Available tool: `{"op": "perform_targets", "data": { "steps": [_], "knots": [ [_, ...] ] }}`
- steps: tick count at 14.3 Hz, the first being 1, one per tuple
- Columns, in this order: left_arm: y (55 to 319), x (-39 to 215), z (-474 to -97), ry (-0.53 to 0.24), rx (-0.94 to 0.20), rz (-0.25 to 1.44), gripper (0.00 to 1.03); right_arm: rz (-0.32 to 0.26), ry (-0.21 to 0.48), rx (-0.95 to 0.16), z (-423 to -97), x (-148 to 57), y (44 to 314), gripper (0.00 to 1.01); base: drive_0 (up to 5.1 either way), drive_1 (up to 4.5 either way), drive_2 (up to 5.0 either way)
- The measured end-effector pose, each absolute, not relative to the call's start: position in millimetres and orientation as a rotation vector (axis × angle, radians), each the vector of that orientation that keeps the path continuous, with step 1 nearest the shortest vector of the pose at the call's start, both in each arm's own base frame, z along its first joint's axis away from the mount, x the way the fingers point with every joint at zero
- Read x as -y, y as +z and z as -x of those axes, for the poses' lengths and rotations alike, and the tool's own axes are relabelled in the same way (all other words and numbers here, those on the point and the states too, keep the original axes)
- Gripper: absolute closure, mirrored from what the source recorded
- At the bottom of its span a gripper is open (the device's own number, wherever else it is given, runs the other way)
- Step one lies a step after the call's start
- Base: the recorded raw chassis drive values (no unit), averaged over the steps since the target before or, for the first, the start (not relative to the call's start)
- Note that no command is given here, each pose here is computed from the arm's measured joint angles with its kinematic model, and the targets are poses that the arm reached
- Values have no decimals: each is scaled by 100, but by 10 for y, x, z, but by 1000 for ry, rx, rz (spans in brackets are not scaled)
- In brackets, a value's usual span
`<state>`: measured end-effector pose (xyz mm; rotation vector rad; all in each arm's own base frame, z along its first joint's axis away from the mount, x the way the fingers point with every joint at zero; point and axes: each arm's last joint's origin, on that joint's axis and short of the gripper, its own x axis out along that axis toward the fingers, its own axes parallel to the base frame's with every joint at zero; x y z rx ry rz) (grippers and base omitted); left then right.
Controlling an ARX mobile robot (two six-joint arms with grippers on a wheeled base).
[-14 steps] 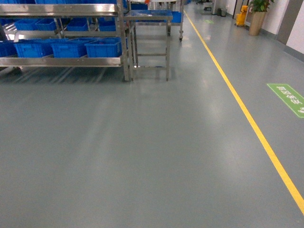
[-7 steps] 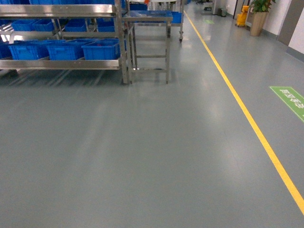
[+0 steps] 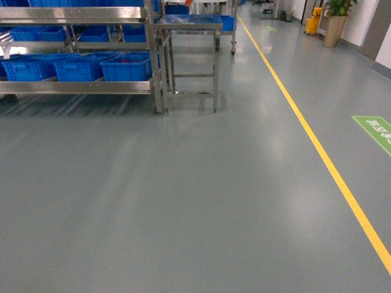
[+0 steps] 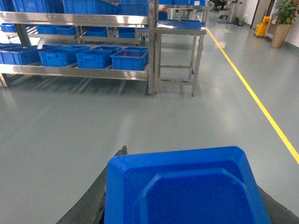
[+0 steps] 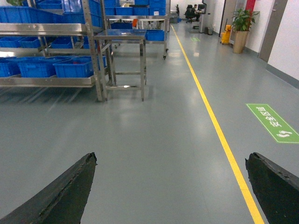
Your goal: Pick blue part to blue bin on bottom shelf
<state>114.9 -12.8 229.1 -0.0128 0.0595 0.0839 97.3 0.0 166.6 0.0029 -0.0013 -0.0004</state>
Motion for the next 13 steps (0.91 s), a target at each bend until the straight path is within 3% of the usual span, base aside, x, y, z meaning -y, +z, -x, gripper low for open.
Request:
{"op": "perform_targets", "data": {
  "steps": [13],
  "knots": [
    [2292,129,-1149,84,-58,13,59,-2,0,2,-973,0,1666,3,-1,398,-399]
  ]
}}
